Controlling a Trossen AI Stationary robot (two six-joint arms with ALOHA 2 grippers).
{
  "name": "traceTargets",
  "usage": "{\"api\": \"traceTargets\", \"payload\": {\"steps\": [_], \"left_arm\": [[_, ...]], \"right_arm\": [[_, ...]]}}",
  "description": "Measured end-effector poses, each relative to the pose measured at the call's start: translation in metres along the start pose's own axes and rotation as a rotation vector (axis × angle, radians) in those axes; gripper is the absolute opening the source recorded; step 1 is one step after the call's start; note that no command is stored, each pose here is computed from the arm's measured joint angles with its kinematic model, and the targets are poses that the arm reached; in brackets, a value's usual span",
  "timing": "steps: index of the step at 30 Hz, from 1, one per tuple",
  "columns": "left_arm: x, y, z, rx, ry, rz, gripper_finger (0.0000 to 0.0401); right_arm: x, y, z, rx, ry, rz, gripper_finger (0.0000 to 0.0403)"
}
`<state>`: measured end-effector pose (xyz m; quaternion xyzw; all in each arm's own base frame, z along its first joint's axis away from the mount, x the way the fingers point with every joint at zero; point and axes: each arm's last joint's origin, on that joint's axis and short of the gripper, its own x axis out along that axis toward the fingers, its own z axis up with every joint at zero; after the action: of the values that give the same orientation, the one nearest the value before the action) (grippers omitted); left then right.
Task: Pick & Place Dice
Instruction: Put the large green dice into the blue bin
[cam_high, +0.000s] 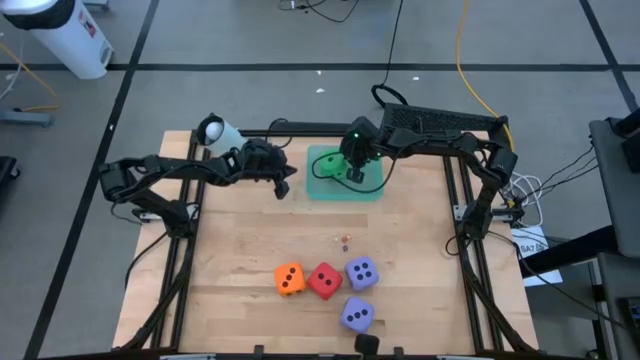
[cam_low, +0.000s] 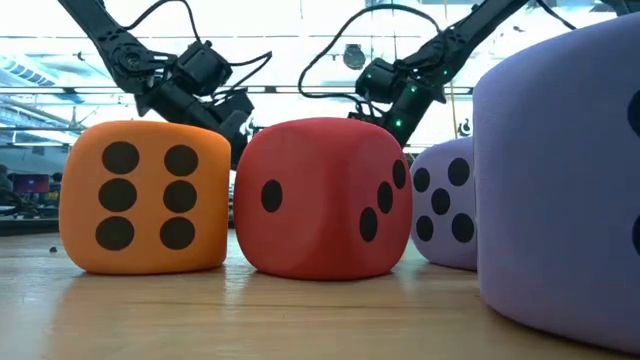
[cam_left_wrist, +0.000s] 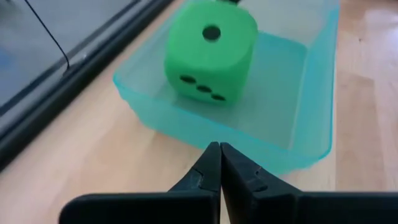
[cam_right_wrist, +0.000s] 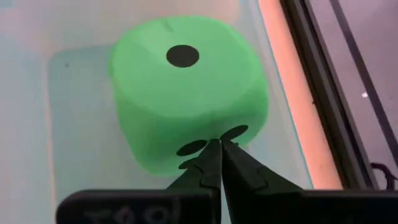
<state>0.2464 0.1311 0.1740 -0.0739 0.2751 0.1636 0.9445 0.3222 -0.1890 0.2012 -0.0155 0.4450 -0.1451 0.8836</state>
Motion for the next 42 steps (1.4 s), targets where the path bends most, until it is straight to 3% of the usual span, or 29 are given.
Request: {"api": "traceTargets", "payload": {"steps": [9, 20, 30, 42], "left_arm": [[0.006, -0.002, -0.004, -0.061, 0.017, -0.086, 0.0006], [0.029, 0.001, -0.013, -0.087, 0.066, -0.090, 0.0003], [0.056, 0.004, -0.011, -0.064, 0.102, -0.122, 0.0005], [0.059, 0.005, -0.006, -0.052, 0.091, -0.125, 0.0005]], "right_arm": [[0.007, 0.001, -0.007, 0.077, 0.043, 0.012, 0.0003], [0.037, 0.007, -0.018, 0.096, 0.088, 0.033, 0.0004], [0.043, 0.017, -0.010, 0.076, 0.001, 0.096, 0.0004], [0.043, 0.018, -0.003, 0.069, -0.052, 0.120, 0.0004]]}}
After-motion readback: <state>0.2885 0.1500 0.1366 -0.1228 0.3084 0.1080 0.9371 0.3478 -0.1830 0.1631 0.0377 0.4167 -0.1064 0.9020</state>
